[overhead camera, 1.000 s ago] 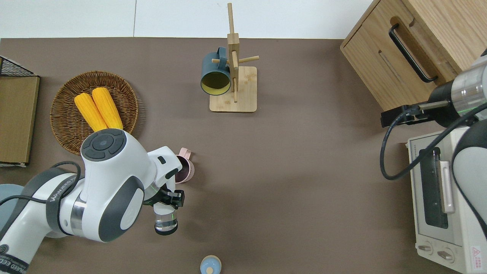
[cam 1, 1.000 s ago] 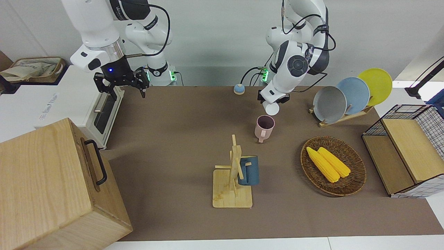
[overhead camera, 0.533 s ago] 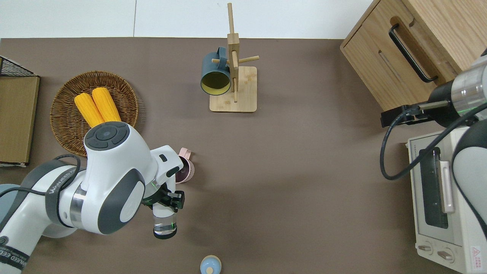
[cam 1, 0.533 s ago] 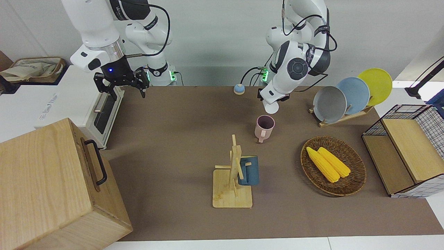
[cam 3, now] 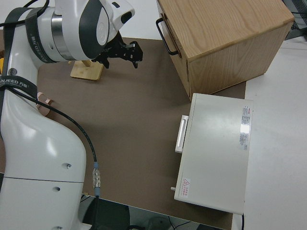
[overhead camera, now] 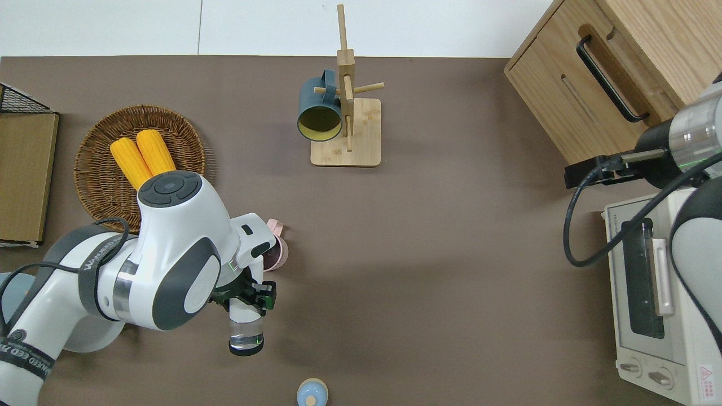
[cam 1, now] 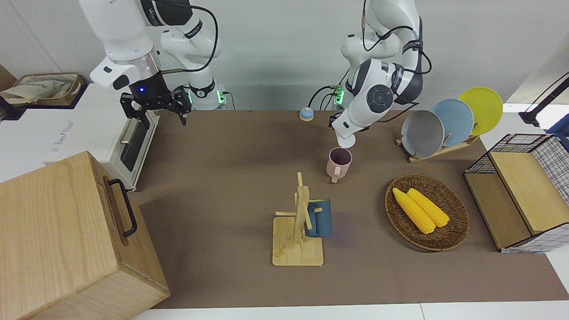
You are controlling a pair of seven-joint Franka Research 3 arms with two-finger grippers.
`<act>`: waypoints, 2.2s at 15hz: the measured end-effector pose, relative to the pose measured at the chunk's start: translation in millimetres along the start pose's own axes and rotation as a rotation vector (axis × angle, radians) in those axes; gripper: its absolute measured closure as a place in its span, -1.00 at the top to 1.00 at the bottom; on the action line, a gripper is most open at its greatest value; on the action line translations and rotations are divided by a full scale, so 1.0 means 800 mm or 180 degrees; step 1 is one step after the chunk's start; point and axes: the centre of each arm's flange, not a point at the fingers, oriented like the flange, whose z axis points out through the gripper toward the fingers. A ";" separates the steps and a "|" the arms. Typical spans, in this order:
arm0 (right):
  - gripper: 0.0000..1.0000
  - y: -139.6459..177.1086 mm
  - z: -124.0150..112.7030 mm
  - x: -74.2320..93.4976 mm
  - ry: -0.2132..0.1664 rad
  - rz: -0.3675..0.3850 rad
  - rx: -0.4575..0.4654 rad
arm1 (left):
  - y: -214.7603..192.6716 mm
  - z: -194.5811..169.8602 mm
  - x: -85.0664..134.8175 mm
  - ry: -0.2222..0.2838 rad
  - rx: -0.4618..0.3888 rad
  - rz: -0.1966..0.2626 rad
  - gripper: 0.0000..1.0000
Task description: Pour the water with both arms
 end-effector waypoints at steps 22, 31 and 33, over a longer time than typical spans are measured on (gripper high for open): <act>0.99 0.000 0.000 0.000 0.0000 0.0000 0.0000 | 0.003 -0.032 0.011 -0.0245 0.0001 -0.0344 0.27; 0.99 0.000 0.000 0.000 0.0000 0.0000 0.0000 | 0.003 -0.030 0.021 -0.0311 -0.0004 -0.0390 0.27; 0.99 0.000 0.000 0.000 0.0000 0.0000 0.0000 | 0.004 -0.029 0.024 -0.0318 -0.0008 -0.0405 0.27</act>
